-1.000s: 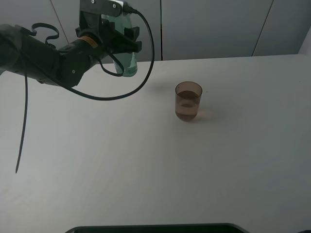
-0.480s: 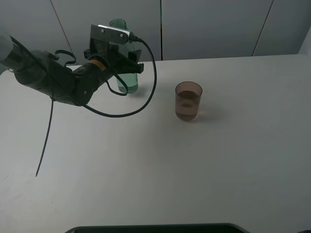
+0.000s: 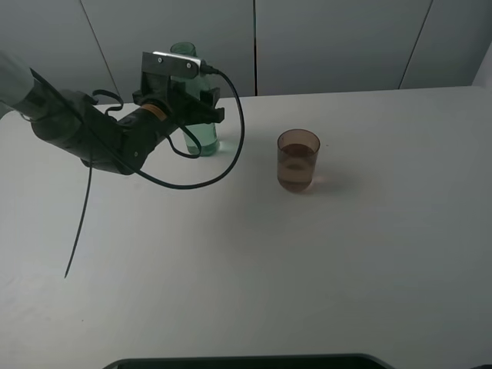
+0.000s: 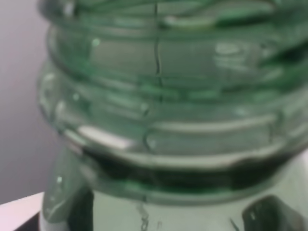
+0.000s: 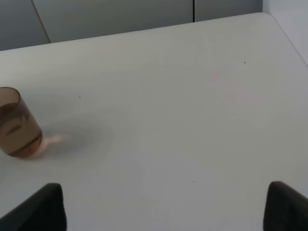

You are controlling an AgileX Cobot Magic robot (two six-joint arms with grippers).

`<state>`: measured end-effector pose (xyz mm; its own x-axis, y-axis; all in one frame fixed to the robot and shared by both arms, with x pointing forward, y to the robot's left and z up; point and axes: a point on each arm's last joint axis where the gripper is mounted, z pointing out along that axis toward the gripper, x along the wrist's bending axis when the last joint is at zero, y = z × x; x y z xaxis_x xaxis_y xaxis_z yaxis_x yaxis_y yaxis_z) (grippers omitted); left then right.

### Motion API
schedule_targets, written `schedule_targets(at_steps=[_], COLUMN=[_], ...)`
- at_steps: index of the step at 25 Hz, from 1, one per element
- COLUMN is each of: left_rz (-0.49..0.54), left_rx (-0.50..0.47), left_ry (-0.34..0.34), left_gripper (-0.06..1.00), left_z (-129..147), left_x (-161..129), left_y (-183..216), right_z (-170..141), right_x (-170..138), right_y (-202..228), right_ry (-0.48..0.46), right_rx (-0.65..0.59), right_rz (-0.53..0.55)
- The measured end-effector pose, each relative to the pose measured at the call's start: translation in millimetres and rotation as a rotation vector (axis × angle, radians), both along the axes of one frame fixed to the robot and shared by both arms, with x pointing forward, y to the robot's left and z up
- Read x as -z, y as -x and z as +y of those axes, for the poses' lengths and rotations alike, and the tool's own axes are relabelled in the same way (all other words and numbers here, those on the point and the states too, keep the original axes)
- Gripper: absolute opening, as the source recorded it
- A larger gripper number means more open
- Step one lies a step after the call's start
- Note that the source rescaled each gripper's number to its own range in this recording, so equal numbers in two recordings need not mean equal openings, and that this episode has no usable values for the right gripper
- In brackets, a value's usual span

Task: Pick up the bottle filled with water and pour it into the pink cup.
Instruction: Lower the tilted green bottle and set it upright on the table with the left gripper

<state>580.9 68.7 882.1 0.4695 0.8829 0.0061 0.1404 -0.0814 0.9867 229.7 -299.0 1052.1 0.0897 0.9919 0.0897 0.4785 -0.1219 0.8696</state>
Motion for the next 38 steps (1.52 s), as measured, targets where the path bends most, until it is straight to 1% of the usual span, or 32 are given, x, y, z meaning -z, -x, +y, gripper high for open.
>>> schedule_targets(at_steps=[15,16,17,18,19,22,24,27,33,38], left_rz=[-0.005,-0.005,-0.003,-0.001,0.004,0.008,0.015,0.007,-0.037,-0.061], left_rx=[-0.007,-0.007,-0.007,-0.009,-0.008,-0.01,-0.01,-0.008,-0.005,0.005], left_ry=[0.007,0.007,0.006,0.005,0.002,0.001,-0.002,0.008,0.048,0.081], left_gripper=[0.02,0.06,0.49,0.76,0.84,0.97,0.99,0.99,0.99,0.99], left_z=[0.5,0.5,0.5,0.7,0.7,0.9,0.9,0.6,0.9,3.5], left_x=[3.8,4.1,4.8,5.9,6.6,7.0,7.7,-2.7,-40.7,-82.8], left_y=[-0.3,-0.3,-0.3,-0.3,-0.2,-0.2,-0.1,-0.2,0.9,6.0], right_z=[0.0,0.0,0.0,0.0,0.0,0.0,0.0,0.0,0.0,0.0], right_x=[0.0,0.0,0.0,0.0,0.0,0.0,0.0,0.0,0.0,0.0], right_y=[0.0,0.0,0.0,0.0,0.0,0.0,0.0,0.0,0.0,0.0], right_ry=[0.0,0.0,0.0,0.0,0.0,0.0,0.0,0.0,0.0,0.0], right_rx=[0.0,0.0,0.0,0.0,0.0,0.0,0.0,0.0,0.0,0.0], right_rz=[0.0,0.0,0.0,0.0,0.0,0.0,0.0,0.0,0.0,0.0])
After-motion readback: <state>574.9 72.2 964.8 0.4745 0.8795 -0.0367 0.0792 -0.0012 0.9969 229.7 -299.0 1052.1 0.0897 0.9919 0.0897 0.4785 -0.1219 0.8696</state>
